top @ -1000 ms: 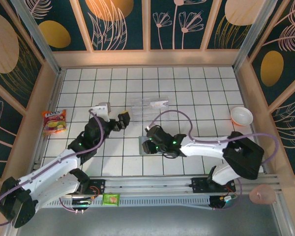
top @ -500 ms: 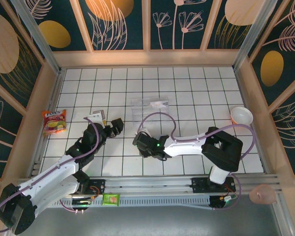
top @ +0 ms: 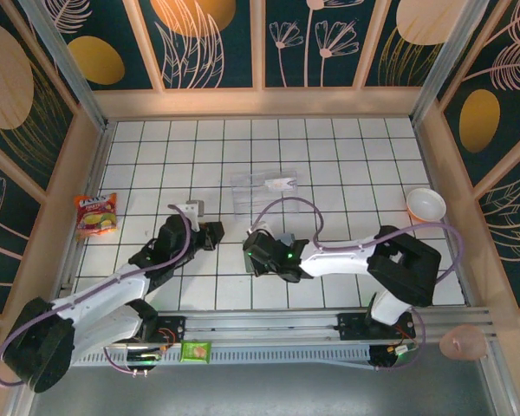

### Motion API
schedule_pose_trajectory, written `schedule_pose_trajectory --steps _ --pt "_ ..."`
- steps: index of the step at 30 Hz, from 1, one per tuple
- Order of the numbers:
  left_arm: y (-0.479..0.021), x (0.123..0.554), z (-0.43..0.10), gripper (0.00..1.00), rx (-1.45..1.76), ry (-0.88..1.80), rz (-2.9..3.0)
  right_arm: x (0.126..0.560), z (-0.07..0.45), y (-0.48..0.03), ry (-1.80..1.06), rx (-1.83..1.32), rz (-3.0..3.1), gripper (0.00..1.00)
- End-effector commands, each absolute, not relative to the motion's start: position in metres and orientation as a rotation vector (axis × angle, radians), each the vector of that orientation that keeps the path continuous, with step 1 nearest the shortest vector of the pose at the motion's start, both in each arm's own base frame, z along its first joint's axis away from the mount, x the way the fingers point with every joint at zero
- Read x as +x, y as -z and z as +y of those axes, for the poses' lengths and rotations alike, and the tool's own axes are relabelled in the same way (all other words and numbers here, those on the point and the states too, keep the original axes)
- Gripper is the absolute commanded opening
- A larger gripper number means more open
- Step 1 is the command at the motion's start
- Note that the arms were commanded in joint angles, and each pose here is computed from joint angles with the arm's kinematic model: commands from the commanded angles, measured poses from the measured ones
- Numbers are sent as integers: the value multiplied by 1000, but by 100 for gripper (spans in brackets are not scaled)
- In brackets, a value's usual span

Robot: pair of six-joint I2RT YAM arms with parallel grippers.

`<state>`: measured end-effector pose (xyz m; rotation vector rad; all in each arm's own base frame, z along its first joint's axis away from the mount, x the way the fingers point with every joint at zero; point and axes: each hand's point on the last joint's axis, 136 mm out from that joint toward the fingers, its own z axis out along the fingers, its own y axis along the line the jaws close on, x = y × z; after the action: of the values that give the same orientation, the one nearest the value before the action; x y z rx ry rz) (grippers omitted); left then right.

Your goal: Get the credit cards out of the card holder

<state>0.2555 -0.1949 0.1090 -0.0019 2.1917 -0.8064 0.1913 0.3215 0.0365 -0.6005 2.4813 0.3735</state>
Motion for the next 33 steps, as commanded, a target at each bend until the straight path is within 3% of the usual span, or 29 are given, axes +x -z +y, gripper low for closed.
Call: schedule_pose_trajectory --steps 1,6,12,31,33 --pt "-102 237 -222 25 68 992 2214 199 328 -57 -514 -493 2443 0" --pt "-85 220 -252 21 160 1080 2282 201 329 -60 -568 -467 2449 0" --pt "-72 215 -271 0 237 1105 2350 201 329 -57 -565 -469 2462 0" --pt "-18 202 -269 0 255 1012 2576 207 313 -55 -480 -379 2489 0" --pt "-11 198 -268 0 255 1013 2601 212 298 -54 -426 -316 2501 9"
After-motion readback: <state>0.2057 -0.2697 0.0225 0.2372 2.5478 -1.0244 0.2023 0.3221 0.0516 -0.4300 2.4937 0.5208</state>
